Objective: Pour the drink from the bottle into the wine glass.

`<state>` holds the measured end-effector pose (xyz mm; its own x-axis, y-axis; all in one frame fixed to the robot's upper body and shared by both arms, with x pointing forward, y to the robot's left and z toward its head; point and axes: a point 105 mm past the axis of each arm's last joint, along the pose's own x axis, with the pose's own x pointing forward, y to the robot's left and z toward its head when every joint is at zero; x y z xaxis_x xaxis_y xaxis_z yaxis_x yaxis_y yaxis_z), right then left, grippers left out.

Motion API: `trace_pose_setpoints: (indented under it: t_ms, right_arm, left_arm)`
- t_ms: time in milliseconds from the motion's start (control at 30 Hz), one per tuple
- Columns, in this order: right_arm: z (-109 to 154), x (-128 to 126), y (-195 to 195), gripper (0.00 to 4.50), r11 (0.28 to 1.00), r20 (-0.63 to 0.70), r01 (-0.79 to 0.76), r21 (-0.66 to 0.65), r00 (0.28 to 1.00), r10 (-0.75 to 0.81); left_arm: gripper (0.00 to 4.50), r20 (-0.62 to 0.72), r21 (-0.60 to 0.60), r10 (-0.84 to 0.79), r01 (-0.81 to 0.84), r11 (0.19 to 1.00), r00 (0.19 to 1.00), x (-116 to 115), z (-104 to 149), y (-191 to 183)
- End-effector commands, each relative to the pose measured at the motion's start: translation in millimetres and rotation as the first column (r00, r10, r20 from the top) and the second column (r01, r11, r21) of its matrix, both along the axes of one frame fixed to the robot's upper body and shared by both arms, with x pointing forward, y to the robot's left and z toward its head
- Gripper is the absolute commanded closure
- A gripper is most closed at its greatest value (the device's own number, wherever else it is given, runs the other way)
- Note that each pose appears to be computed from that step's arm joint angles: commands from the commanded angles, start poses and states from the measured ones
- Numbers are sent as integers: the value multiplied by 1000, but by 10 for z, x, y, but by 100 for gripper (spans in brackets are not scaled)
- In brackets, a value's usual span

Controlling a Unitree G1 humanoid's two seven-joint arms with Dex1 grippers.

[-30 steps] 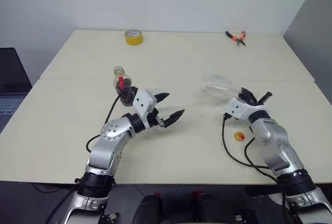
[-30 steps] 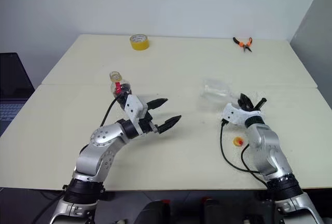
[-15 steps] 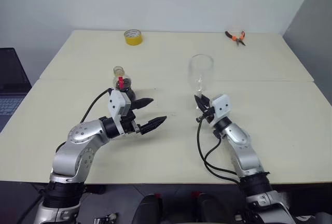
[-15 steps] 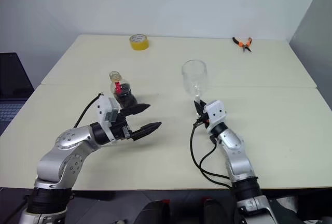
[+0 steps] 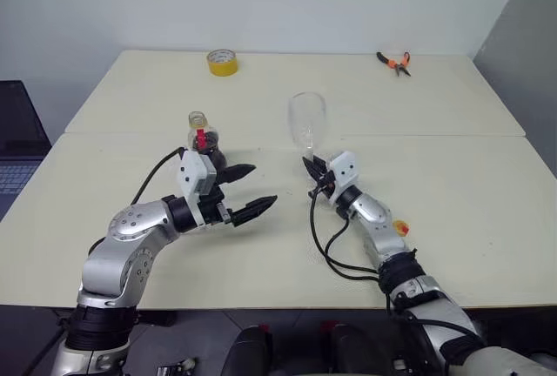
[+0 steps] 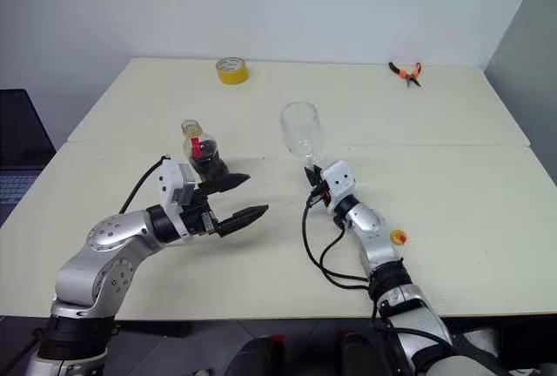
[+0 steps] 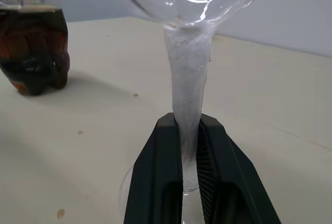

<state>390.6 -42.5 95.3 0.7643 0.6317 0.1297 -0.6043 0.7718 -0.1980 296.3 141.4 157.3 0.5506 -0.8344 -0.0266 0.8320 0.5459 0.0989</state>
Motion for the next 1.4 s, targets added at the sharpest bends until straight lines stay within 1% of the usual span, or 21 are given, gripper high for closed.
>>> trace_pose_setpoints:
  t_ms: [33, 67, 300, 333, 467, 700, 900, 1033, 1167, 1267, 1333, 1400]
  right_arm:
    - [101, -17, 6, 310, 1000, 54, -19, 4, 998, 19]
    - [100, -19, 5, 268, 1000, 57, -20, -6, 998, 20]
    - [98, 5, -27, 15, 999, 55, -3, -36, 998, 5]
    - [99, 7, -30, 3, 999, 55, -2, -38, 998, 4]
    - [80, 22, -54, 3, 997, 58, 13, -76, 998, -9]
    - [-45, 61, -145, 3, 977, 55, 72, -203, 997, -62]
    - [-86, 34, -195, 3, 972, 52, 78, -220, 996, -68]
    - [-27, -1, -175, 3, 982, 43, 57, -178, 998, -51]
    - [140, -107, -164, 3, 993, 42, 17, -117, 999, -12]
    - [232, -189, -186, 3, 995, 36, 2, -95, 999, 1]
    - [326, -322, -220, 3, 997, 25, -29, -73, 999, 31]
    - [374, -544, -295, 3, 993, -3, -67, -98, 998, 68]
  left_arm:
    - [0, 59, 1, 3, -3, 1000, 998, 6, 81, -11]
    - [0, 60, 1, 2, -2, 1000, 998, 6, 77, -15]
    - [0, 67, -1, 2, -2, 1000, 998, 26, 63, -24]
    - [0, 67, -1, 2, -2, 1000, 998, 29, 60, -23]
    - [0, 69, -2, 4, -4, 1000, 998, 37, 52, -18]
    - [0, 75, 2, 15, -15, 1000, 997, 46, 29, -7]
    - [0, 78, 4, 26, -27, 1000, 997, 57, 11, 3]
    - [0, 79, -3, 43, -43, 999, 996, 78, 8, 17]
    - [0, 71, -23, 73, -71, 997, 995, 85, -4, 50]
    - [0, 69, -34, 90, -88, 996, 994, 82, -10, 69]
    - [0, 63, -46, 120, -117, 992, 991, 63, -29, 99]
    - [0, 65, -77, 200, -195, 978, 978, 40, -48, 176]
